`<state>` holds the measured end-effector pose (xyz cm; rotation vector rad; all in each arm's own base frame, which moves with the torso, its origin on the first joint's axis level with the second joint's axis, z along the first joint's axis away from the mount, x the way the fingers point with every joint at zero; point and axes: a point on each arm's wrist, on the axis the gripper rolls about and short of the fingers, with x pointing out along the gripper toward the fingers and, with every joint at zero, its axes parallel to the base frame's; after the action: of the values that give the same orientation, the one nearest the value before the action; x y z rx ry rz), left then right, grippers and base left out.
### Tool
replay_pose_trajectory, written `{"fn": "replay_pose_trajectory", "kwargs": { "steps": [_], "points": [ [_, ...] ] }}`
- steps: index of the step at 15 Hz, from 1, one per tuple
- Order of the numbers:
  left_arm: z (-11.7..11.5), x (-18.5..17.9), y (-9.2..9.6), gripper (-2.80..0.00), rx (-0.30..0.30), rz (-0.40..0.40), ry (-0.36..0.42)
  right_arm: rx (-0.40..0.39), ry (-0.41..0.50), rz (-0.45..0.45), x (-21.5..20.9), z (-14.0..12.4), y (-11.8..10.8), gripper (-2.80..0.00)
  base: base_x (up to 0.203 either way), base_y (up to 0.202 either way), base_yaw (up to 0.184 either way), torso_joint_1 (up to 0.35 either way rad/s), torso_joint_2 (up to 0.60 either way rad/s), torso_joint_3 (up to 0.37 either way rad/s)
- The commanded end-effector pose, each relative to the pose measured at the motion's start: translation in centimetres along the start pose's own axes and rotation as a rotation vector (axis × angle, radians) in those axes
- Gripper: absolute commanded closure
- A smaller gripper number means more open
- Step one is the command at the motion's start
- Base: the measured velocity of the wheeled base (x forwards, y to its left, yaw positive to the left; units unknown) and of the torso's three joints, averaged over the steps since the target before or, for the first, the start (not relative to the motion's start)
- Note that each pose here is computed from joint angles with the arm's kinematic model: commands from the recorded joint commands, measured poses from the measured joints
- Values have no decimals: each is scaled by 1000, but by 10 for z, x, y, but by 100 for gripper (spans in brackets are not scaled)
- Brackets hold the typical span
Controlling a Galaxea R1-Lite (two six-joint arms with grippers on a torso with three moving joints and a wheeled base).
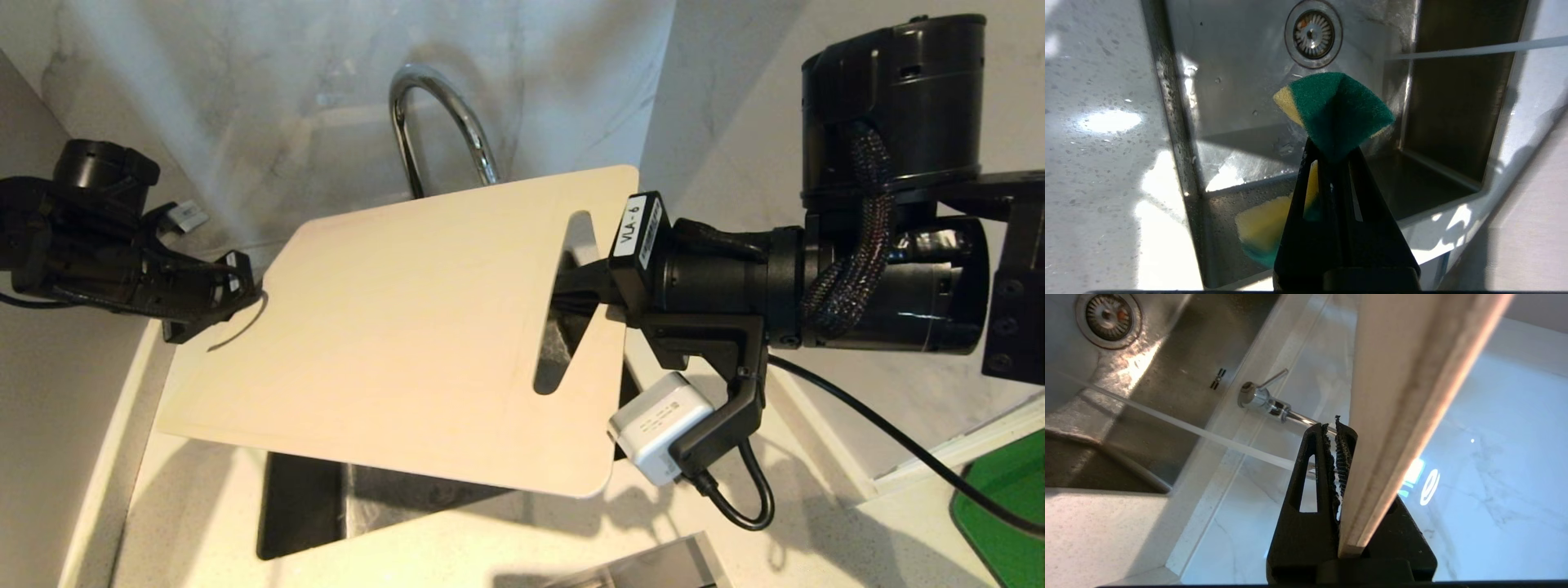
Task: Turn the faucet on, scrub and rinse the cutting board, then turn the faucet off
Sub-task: Scrub the cutting board underwater, then put down the cutting board
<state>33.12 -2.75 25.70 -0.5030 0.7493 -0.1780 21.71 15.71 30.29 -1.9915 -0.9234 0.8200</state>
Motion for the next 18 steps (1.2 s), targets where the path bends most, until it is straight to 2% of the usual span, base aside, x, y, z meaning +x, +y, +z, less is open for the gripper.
{"fn": "replay_pose_trajectory", "kwargs": {
  "steps": [1, 5, 8, 12, 15, 18],
  "points": [
    [6, -17, 2, 0, -5, 0, -48, -16, 4, -6, -6, 1, -2, 0, 0, 0, 0, 0, 0, 0],
    [24, -38, 18, 0, -27, 32, -134, -10, -2, 2, -11, 5, 2, 0, 0, 0, 0, 0, 0, 0],
    [33, -49, 25, 0, 27, 59, -177, -5, -9, 12, -15, 10, 5, 0, 0, 0, 0, 0, 0, 0],
    [28, -53, 40, 0, 106, 159, -110, 12, 0, 22, -21, 11, 9, 0, 0, 0, 0, 0, 0, 0],
    [12, -42, 55, 0, 113, 231, -31, 23, 5, 35, -26, 10, 16, 0, 0, 0, 0, 0, 0, 0],
    [-7, -29, 70, 0, 93, 265, 58, 19, 6, 20, -28, 12, 16, 0, 0, 0, 0, 0, 0, 0]
  ]
}}
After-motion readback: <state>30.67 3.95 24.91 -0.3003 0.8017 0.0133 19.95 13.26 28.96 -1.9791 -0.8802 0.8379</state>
